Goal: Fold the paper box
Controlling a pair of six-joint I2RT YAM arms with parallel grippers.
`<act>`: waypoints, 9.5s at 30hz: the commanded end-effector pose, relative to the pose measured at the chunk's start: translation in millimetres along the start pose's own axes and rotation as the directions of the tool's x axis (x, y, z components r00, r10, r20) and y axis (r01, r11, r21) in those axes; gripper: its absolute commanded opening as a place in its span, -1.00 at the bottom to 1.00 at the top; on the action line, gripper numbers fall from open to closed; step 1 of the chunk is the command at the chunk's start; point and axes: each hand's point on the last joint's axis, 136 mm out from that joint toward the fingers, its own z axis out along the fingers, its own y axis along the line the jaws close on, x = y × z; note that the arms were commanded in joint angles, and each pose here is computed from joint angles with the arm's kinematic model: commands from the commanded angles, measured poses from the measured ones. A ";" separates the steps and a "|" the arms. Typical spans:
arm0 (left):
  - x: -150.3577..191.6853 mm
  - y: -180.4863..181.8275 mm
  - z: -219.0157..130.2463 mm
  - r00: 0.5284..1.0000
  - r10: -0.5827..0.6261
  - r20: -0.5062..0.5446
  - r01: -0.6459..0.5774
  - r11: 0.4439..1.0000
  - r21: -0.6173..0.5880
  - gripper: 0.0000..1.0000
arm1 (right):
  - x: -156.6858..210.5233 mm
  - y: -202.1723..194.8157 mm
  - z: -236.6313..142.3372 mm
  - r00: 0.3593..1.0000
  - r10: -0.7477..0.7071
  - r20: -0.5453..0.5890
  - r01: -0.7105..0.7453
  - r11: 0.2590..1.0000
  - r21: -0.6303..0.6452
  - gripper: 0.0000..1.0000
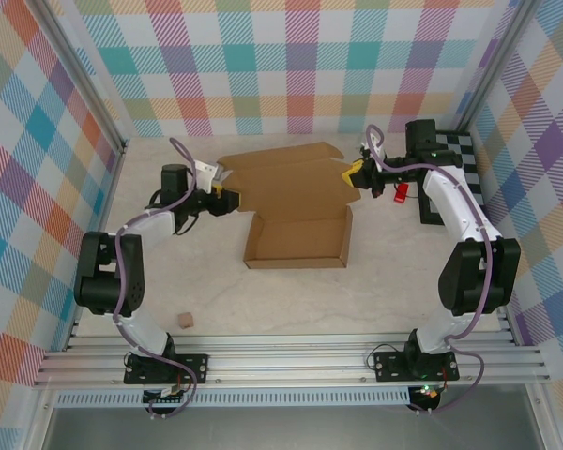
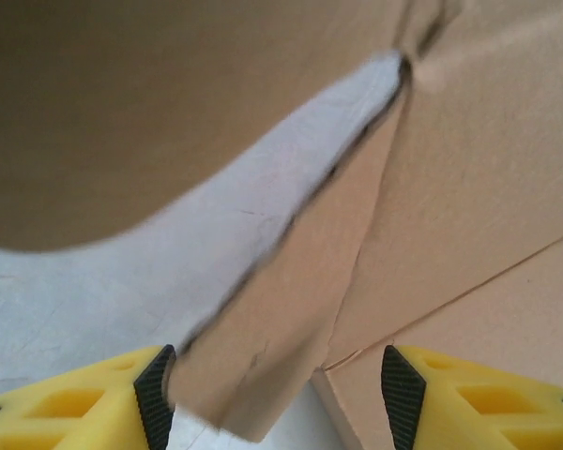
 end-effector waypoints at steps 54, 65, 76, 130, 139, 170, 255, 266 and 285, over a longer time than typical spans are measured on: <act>26.7 -112.3 35.1 0.964 -0.184 0.194 0.240 0.917 -0.320 -0.88 | 87.4 -1.1 75.3 0.826 0.472 0.307 -0.561 0.648 0.514 -1.00; 92.9 -117.3 14.9 0.970 -0.225 0.096 0.245 0.904 -0.349 -0.88 | 141.7 44.7 67.1 0.826 0.516 0.226 -0.548 0.642 0.537 -1.00; 114.6 -146.4 16.4 0.954 -0.290 0.074 0.299 0.910 -0.287 -0.88 | 168.0 82.0 72.0 0.815 0.552 0.175 -0.548 0.637 0.542 -1.00; 76.4 -71.2 72.9 0.987 -0.157 0.041 0.162 0.930 -0.329 -0.49 | 131.5 -29.1 60.4 0.885 0.284 0.369 -0.465 0.575 0.673 -1.00; 70.3 -71.7 51.7 0.984 -0.175 0.030 0.174 0.920 -0.351 -0.56 | 174.8 -19.4 52.1 0.827 0.433 0.358 -0.531 0.393 0.751 -1.00; -114.7 48.9 2.2 0.994 0.105 0.030 -0.106 0.994 0.027 0.74 | 92.0 17.8 48.4 0.991 0.112 0.069 -0.130 0.750 0.649 -1.00; -20.7 -119.9 11.7 0.973 -0.065 0.222 0.119 0.964 -0.239 -1.00 | 122.3 -23.9 29.1 0.771 0.494 0.401 -0.620 0.439 0.651 -1.00; -90.4 -144.0 5.0 0.917 0.204 0.344 -0.106 0.953 -0.284 -1.00 | 31.4 -32.4 29.7 0.885 0.197 0.422 -0.440 0.649 0.621 -1.00; -64.3 -104.0 63.9 0.886 0.355 0.299 -0.250 0.908 -0.337 -1.00 | 79.2 -77.5 71.4 0.895 0.282 0.347 -0.445 0.631 0.636 -0.81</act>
